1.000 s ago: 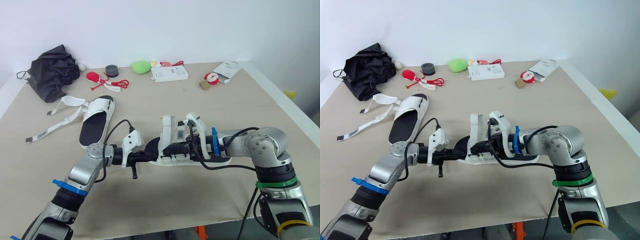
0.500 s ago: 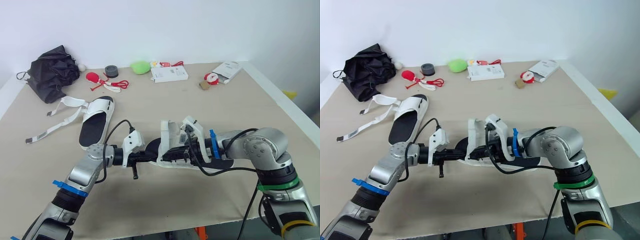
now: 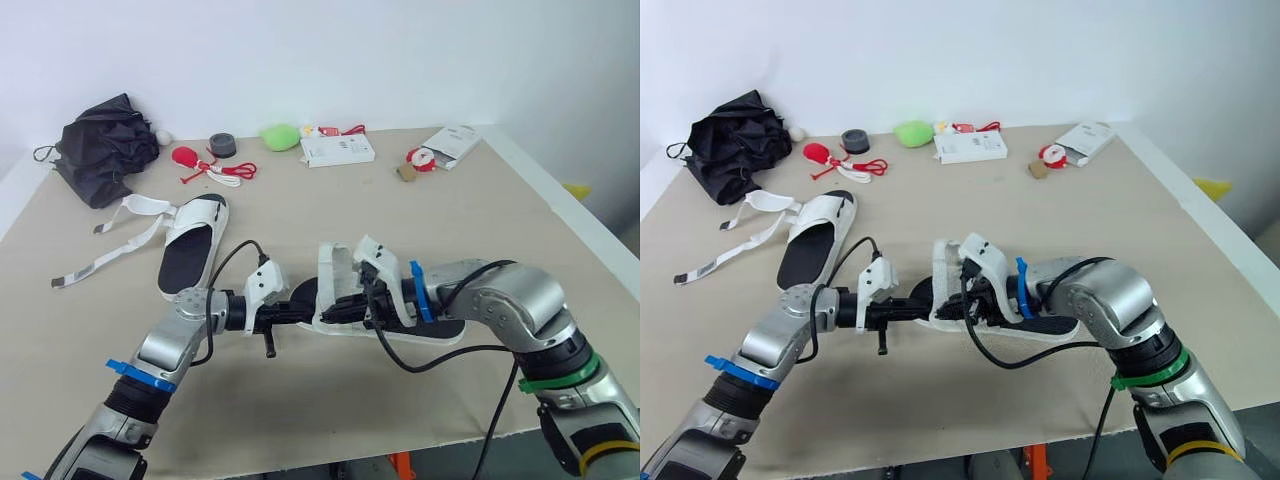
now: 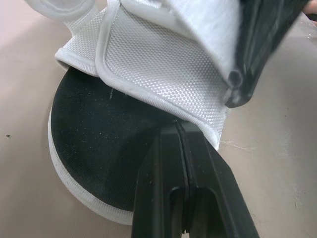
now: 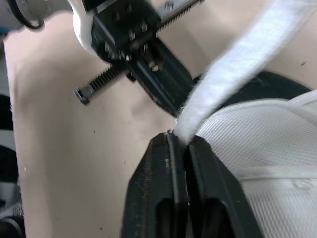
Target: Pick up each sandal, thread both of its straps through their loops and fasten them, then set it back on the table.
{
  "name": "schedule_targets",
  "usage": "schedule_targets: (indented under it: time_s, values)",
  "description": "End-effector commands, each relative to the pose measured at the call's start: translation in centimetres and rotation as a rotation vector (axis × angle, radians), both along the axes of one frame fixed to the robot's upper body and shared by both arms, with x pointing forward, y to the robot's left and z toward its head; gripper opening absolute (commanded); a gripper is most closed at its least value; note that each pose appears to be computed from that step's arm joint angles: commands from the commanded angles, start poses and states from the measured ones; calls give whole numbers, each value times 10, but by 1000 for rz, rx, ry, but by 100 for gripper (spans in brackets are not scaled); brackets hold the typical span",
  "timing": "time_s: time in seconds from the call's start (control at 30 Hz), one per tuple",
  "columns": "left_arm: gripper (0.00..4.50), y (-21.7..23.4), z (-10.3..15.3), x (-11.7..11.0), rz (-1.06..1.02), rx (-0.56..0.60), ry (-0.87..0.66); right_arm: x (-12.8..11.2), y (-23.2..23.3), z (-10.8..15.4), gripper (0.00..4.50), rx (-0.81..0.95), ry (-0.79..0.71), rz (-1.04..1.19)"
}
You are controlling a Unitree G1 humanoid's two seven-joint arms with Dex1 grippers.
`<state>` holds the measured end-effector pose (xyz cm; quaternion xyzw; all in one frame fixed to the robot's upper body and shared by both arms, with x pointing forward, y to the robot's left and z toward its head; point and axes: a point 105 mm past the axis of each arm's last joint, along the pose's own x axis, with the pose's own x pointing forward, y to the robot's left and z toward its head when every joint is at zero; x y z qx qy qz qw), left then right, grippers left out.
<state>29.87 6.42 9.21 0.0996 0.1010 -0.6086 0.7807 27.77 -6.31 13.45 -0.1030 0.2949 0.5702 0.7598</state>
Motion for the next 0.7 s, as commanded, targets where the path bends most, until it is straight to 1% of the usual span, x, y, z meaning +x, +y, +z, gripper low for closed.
schedule_targets:
  time_s: [0.03, 0.07, 0.1, 0.17, 0.2, 0.23, 0.3, 0.37, 0.47, 0.53, 0.7]
  values:
    - [0, 3, -21, -2, 13, 58, 61, -3, 0, -13, 197, -10, 80, 9]
    - [0, 3, -21, -2, 13, 59, 61, -4, 0, -12, 237, -3, 84, 20]
    - [0, 3, -22, -2, 13, 60, 61, -7, 1, -10, 266, 6, 88, 41]
    - [0, 3, -22, -2, 13, 60, 61, -11, 2, -6, 349, 24, 94, 75]
    - [0, 3, -22, -2, 13, 61, 61, -12, 1, -5, 382, 28, 92, 83]
    - [0, 3, -22, -2, 13, 61, 61, -11, 0, -3, 446, 31, 84, 81]
    - [0, 3, -22, -1, 13, 61, 62, -4, -1, 3, 446, 59, 81, 62]
    - [0, 3, -22, -2, 13, 61, 62, 8, -2, 12, 446, 96, 56, 20]
    - [0, 3, -23, -2, 11, 62, 63, 29, -2, 37, 446, 195, 40, -46]
    - [0, 3, -23, -2, 10, 62, 63, 38, -1, 48, 446, 243, 40, -82]
    - [0, 2, -23, -2, 11, 60, 64, 45, 0, 48, 446, 256, 68, -126]
